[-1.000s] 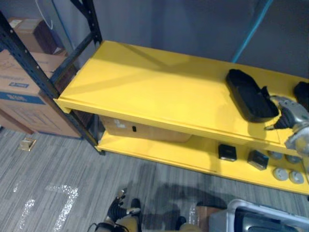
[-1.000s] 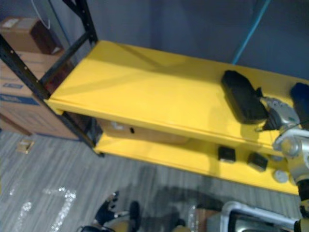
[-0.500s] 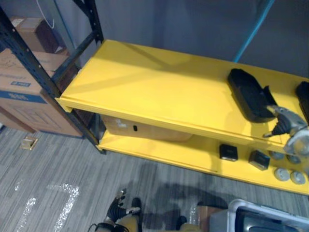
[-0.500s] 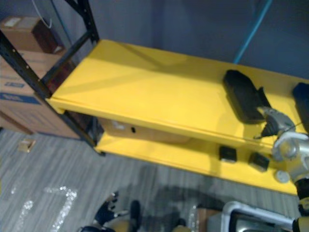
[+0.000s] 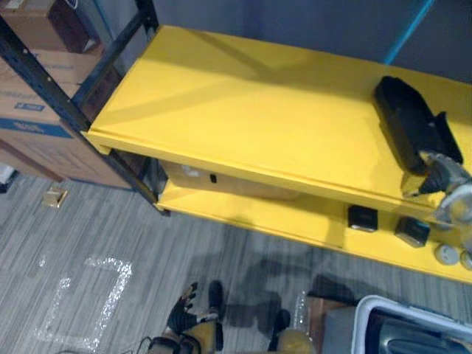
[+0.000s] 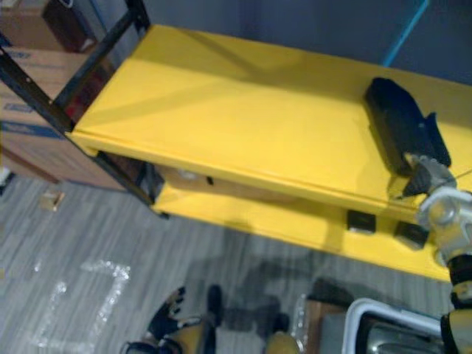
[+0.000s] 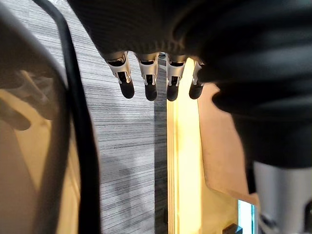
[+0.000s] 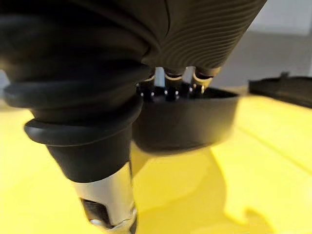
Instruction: Walk over and take plastic housings, then place them on the shelf
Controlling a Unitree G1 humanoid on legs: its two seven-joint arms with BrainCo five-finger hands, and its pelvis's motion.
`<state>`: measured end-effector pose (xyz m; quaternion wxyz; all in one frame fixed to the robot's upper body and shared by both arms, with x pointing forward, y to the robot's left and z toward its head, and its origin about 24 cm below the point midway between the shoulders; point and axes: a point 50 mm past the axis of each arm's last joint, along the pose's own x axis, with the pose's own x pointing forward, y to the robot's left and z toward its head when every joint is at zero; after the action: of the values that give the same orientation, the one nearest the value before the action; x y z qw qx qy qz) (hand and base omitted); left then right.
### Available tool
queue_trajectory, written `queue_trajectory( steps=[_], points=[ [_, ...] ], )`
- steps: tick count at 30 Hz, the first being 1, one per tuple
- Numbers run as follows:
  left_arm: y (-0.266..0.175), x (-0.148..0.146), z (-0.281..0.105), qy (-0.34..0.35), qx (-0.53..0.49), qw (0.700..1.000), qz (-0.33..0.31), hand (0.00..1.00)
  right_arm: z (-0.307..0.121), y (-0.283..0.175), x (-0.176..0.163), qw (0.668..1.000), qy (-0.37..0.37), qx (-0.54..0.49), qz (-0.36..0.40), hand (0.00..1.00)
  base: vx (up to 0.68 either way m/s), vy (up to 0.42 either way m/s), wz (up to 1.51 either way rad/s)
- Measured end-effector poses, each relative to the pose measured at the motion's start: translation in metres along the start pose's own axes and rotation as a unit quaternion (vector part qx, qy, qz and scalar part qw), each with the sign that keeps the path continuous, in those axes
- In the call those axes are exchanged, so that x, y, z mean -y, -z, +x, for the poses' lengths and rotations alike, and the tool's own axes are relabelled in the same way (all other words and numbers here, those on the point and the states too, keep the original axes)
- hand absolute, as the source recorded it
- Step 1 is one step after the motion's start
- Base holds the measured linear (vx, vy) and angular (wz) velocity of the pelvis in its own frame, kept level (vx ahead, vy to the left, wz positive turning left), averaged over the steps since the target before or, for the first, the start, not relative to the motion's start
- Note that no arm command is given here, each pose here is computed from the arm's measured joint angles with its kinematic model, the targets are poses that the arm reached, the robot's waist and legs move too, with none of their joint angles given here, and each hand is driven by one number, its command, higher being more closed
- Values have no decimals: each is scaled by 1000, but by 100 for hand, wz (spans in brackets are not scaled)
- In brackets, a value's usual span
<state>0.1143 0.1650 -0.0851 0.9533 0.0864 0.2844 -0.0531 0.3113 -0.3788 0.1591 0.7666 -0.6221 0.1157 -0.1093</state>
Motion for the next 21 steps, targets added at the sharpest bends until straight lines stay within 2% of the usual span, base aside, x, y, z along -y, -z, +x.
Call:
queue_trajectory(
  steps=[5, 21],
  points=[
    [-3, -1, 0, -4, 10, 1000, -1, 0, 7, -9, 16, 999, 23, 8, 21, 100, 4, -2, 1],
    [-4, -2, 0, -9, 19, 1000, 0, 0, 8, -14, 17, 999, 20, 19, 19, 100, 1, 0, 0]
  ],
)
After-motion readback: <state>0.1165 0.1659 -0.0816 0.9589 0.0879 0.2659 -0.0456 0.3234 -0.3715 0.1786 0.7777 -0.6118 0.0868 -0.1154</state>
